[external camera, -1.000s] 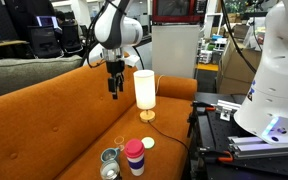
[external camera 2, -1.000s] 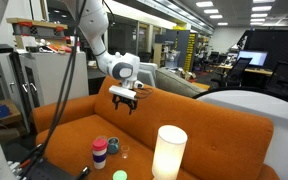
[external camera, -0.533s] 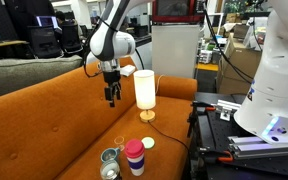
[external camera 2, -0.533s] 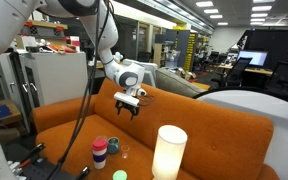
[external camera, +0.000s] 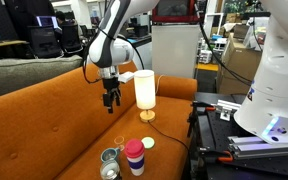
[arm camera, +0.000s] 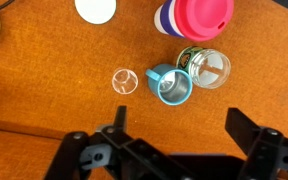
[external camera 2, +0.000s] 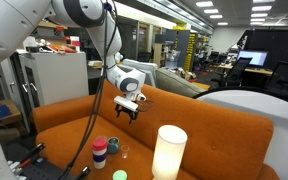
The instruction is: Pick the glass cup on the sofa and put it in the blue cup
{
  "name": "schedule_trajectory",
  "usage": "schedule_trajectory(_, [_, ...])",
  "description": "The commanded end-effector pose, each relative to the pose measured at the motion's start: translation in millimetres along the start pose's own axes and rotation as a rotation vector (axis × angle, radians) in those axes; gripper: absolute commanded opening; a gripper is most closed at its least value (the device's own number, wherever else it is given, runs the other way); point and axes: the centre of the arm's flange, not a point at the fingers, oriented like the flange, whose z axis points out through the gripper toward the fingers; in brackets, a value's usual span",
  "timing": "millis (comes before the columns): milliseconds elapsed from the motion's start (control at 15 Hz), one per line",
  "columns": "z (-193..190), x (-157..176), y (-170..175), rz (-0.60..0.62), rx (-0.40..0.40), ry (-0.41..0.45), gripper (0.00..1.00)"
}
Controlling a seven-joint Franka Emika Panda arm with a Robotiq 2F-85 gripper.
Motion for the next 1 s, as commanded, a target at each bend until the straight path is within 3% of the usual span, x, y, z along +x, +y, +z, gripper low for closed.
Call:
schedule_trajectory(0, [48.9, 36.9, 22.1, 0.071, 0.054, -0.033, 1.0])
schedule_trajectory(333, [120.5, 55.4, 45.5, 0.15, 0.042, -0.107, 1.0])
schedule_trajectory(400, [113.6, 29.5, 35.4, 0.127, 0.034, -0.071, 1.0])
schedule_trajectory(933, [119.3, 33.0, 36.5, 0.127, 0.033, -0.071, 1.0])
